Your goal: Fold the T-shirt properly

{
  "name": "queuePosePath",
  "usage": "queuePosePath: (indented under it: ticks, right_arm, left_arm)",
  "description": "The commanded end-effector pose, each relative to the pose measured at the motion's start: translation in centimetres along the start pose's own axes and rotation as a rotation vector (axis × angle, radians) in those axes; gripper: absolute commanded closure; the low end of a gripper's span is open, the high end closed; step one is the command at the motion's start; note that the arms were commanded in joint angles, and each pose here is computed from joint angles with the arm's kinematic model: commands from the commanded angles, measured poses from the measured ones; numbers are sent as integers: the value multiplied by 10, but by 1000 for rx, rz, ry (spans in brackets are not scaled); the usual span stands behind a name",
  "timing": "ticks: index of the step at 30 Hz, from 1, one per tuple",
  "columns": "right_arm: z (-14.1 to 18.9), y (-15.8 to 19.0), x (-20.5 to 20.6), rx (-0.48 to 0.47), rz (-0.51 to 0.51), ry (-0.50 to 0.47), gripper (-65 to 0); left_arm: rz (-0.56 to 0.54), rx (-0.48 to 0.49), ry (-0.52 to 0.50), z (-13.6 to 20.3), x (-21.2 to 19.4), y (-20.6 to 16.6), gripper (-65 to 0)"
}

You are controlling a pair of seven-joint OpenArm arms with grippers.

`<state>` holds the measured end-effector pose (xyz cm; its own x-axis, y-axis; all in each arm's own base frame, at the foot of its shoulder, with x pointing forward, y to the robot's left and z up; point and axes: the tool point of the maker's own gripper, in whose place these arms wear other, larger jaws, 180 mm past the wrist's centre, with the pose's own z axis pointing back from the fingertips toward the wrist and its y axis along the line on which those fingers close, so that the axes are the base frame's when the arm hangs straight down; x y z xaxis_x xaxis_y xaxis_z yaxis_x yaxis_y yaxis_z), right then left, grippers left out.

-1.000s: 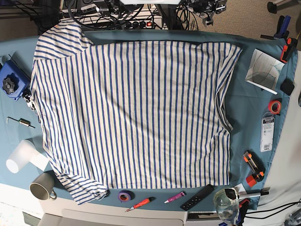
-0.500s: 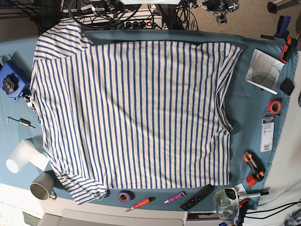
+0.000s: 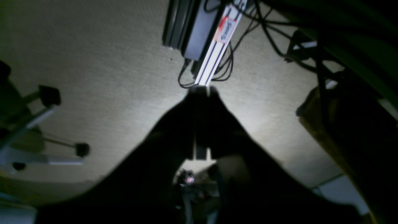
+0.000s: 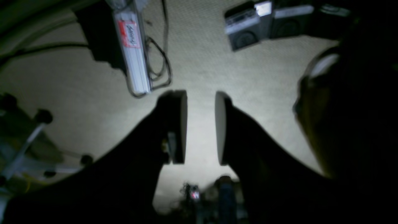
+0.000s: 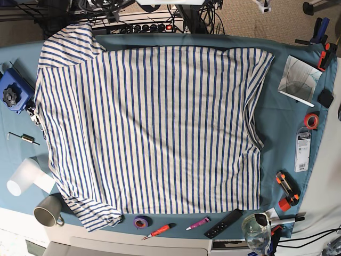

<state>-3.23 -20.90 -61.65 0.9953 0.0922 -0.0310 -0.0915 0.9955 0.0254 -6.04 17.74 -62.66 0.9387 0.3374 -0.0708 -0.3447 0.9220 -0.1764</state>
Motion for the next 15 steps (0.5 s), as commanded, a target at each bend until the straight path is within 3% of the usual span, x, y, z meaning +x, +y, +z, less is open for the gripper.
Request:
queuePosePath:
  ticks: [1,5,15]
  right_arm:
    - [5,-6,-6,-8,14,5,-165]
    - [25,-13,-20,-23,62,-5,-165]
    - [69,8,-56,5,138,0,-165]
  left_arm:
    - [-5,7,11,6,-7,9,0]
    - [8,0,9,24,-19,14,0]
    - [-106,22,-83,79,-31,20,0]
